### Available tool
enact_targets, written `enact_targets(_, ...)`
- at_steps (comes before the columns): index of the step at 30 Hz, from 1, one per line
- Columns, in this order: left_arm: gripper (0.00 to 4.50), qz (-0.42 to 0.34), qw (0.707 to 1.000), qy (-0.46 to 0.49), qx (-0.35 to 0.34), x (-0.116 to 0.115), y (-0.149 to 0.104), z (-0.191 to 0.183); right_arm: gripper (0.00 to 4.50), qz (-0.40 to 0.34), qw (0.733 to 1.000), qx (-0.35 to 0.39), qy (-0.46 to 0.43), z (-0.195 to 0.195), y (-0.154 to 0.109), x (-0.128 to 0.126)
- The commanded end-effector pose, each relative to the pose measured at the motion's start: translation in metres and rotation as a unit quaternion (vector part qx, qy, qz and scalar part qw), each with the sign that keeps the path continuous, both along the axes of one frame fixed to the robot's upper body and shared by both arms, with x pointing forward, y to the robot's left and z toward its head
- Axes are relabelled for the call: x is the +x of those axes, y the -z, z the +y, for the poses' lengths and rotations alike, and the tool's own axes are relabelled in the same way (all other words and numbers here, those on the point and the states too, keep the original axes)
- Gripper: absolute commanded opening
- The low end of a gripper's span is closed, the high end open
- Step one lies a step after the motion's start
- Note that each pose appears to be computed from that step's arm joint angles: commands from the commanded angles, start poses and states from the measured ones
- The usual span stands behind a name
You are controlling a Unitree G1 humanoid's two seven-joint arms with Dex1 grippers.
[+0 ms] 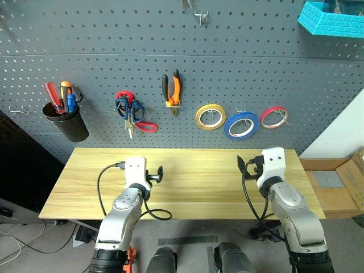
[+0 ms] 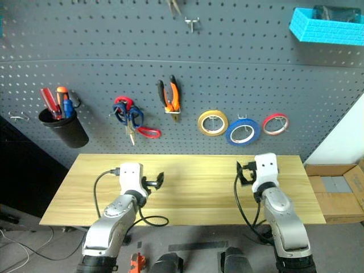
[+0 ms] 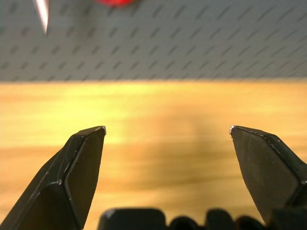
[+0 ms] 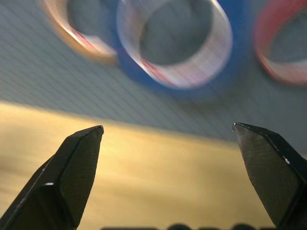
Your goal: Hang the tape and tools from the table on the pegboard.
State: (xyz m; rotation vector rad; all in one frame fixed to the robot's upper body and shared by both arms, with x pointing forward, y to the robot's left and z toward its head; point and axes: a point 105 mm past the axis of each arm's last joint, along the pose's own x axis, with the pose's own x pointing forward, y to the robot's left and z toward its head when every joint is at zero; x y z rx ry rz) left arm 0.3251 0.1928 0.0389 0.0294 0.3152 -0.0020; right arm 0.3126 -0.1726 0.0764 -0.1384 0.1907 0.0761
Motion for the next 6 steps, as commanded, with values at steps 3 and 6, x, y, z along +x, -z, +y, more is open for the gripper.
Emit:
enact_targets(3, 4.47, -0.043, 0.998, -0.024, 0.032, 0.011, -0.020, 0.032, 4.50, 0.005, 0.996, -0.001, 0.085, -0.035, 0.011, -0.005)
enact_targets(6, 4.47, -0.041, 0.998, -0.021, 0.034, 0.011, -0.020, 0.035, 4.50, 0.005, 0.997, -0.002, 0.080, -0.033, 0.014, -0.004)
